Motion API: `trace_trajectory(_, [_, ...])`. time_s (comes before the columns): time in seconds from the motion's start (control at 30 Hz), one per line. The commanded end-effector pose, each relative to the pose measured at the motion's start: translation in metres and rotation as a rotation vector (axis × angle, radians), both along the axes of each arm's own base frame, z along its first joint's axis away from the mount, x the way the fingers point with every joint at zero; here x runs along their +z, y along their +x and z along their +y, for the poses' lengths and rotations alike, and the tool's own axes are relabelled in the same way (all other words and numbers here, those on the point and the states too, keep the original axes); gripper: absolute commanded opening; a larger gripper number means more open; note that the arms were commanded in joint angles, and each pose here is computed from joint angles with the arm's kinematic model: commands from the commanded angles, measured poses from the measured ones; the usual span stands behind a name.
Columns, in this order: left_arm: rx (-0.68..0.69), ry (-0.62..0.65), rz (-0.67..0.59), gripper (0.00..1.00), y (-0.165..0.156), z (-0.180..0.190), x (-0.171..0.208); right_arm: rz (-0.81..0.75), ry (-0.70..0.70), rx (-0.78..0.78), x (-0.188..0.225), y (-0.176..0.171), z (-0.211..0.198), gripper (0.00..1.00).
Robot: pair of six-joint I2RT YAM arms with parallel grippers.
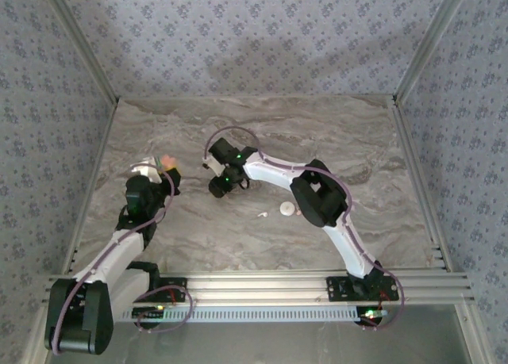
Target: Insert the wireless bluetooth earbuds into the charging case
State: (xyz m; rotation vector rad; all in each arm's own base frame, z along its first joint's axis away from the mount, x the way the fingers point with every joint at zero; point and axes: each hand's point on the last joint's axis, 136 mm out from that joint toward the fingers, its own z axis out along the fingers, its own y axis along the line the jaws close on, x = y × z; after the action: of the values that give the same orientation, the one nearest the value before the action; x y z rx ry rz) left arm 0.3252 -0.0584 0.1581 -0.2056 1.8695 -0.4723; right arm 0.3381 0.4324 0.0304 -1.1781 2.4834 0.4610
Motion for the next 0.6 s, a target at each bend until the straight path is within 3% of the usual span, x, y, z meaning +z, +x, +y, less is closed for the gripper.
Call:
trace_trajectory(0.0, [0.017, -0.01, -0.025, 0.16, -0.001, 0.004, 0.008, -0.012, -0.059, -0.023, -0.013, 0.001, -0.004, 0.49])
trace_trajectory(0.23, [0.019, -0.005, -0.027, 0.16, -0.002, 0.005, 0.009, -0.026, -0.124, -0.023, -0.012, -0.012, -0.016, 0.43])
trace_trajectory(0.57, [0.008, 0.003, -0.03, 0.16, -0.004, 0.004, 0.011, -0.035, -0.131, -0.037, 0.004, -0.028, -0.03, 0.27])
